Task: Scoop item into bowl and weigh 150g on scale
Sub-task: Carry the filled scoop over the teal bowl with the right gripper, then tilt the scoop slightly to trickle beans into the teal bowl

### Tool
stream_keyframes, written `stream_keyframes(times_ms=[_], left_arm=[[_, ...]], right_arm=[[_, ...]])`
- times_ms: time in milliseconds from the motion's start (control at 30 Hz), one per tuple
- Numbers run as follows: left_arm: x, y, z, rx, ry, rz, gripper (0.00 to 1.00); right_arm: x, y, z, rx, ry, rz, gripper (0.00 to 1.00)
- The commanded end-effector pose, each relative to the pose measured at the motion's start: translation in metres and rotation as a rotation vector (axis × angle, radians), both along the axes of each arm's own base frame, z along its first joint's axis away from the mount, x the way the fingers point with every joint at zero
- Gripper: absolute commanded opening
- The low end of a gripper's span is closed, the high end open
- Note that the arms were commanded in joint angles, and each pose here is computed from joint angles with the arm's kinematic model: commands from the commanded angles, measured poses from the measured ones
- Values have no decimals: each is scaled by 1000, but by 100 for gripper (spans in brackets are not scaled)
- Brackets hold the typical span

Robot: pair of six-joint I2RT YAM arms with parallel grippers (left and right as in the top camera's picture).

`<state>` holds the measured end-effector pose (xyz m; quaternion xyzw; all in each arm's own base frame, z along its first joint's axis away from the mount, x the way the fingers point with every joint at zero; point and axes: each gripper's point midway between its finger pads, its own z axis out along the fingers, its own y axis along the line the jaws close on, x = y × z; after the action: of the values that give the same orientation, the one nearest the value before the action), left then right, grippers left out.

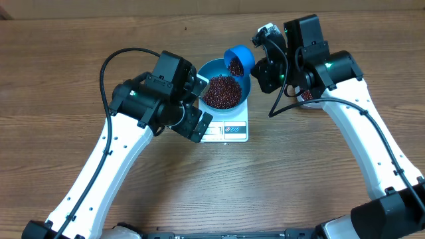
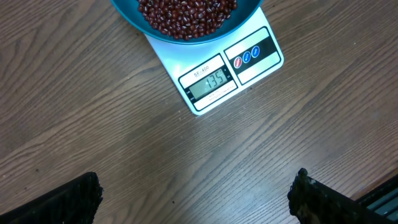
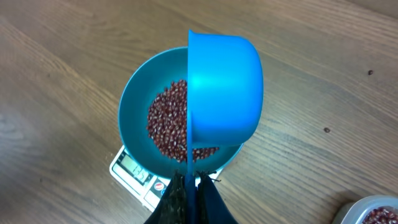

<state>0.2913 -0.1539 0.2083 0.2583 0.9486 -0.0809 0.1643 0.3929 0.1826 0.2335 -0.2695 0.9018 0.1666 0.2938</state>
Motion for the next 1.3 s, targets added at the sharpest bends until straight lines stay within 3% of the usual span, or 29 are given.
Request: stream_keyframes(times_ms=[0,167,300,1267], left_arm=[[1,-2,0,1,-2,-3,99],[1,-2,0,1,-2,-3,100],[1,-2,0,1,-2,-3,100],[1,-2,0,1,-2,-3,100]], right_arm=[[-8,12,17,-4,-56,83,4],[4,5,19,-18,-78,-6,4],[-8,16,17,-20,-73,89,4],[-4,10,16,-33,-66,35,4]])
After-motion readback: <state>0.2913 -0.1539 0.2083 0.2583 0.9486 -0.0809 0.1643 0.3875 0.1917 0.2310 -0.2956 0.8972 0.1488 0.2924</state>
